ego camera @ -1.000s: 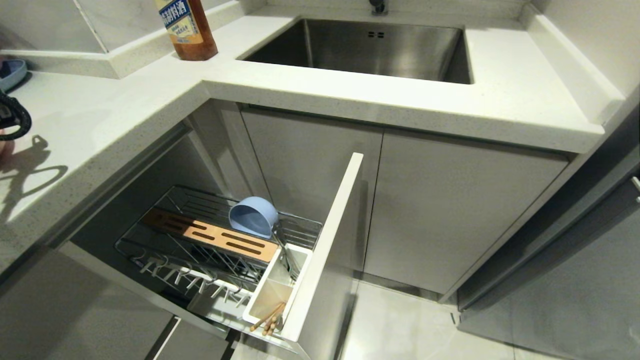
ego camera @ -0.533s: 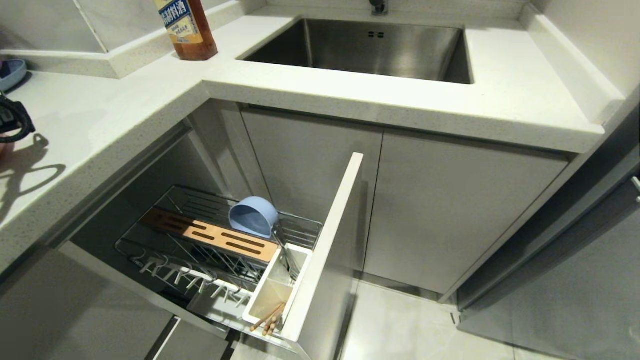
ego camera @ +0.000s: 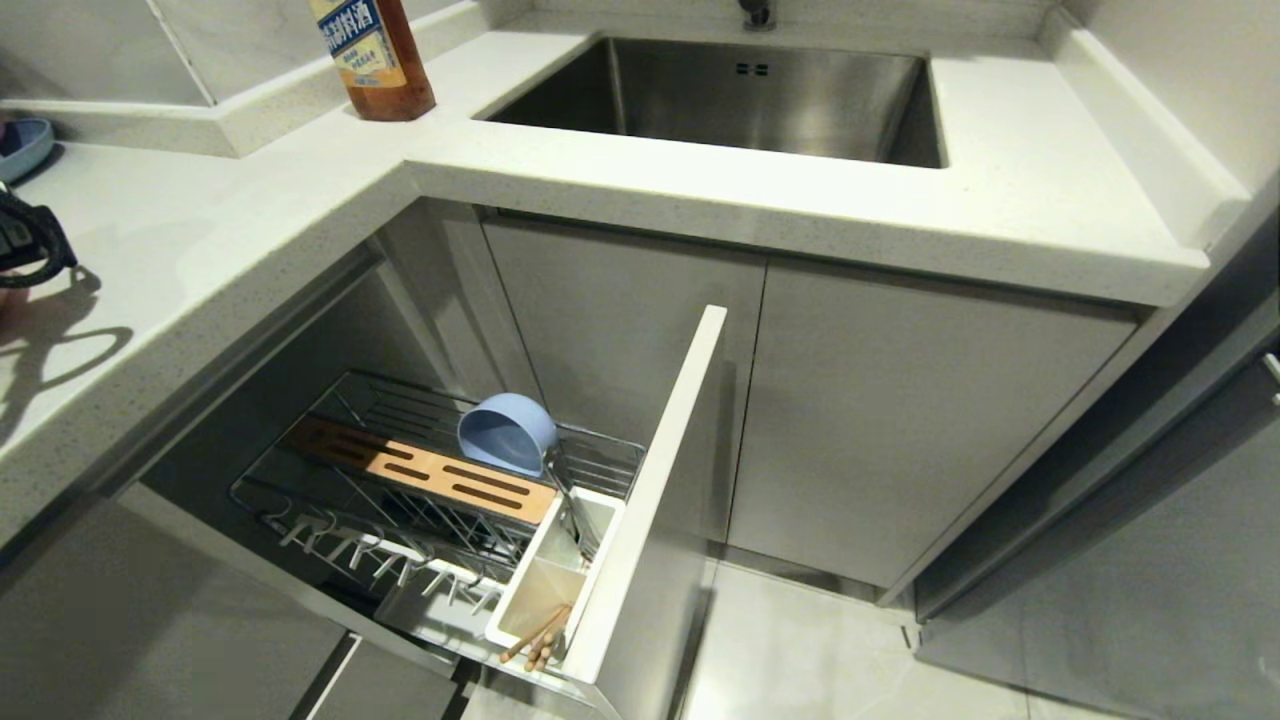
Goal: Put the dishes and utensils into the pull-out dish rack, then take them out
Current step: Pick up the plate and place it in the cupboard
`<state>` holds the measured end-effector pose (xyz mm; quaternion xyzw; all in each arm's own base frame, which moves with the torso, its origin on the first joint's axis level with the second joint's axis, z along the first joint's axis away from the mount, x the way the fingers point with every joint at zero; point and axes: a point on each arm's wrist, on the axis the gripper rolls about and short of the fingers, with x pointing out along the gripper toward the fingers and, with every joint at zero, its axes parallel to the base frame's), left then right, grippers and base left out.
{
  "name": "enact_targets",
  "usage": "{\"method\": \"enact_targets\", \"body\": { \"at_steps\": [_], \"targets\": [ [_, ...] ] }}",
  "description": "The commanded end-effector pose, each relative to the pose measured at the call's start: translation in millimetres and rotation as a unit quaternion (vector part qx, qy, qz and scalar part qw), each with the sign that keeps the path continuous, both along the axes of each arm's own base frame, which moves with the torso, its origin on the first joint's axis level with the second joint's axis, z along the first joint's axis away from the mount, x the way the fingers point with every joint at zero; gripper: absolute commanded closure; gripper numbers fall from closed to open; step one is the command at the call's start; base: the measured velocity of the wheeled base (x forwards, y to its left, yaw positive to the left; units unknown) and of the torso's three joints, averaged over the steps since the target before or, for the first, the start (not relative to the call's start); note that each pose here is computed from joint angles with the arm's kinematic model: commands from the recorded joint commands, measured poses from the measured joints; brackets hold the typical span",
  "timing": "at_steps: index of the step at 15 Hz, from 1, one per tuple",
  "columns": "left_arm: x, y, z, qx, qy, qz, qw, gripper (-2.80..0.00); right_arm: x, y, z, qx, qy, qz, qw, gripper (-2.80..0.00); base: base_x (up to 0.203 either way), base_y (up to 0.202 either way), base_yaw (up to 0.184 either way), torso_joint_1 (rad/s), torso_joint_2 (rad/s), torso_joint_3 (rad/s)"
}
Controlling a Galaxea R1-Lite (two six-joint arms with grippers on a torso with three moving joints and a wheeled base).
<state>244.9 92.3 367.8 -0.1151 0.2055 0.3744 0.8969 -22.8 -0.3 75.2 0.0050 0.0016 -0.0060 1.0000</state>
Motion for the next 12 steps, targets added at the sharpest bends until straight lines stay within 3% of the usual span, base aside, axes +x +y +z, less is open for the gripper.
{"method": "enact_targets", "body": {
  "at_steps": [1,12],
  "targets": [
    [0.6,0.3,-0.9,-0.001,0.002,0.002,1.0,-2.8,0.1,0.0,-0.4,0.0,0.001,0.0,1.0,0.0,0.0,0.0,0.0,0.0,0.0,0.0],
    [-0.2,-0.1,-1.7,-0.002,0.004,0.002,1.0,-2.8,0.1,0.0,-0.5,0.0,0.001,0.001,1.0,0.0,0.0,0.0,0.0,0.0,0.0,0.0]
  ]
}}
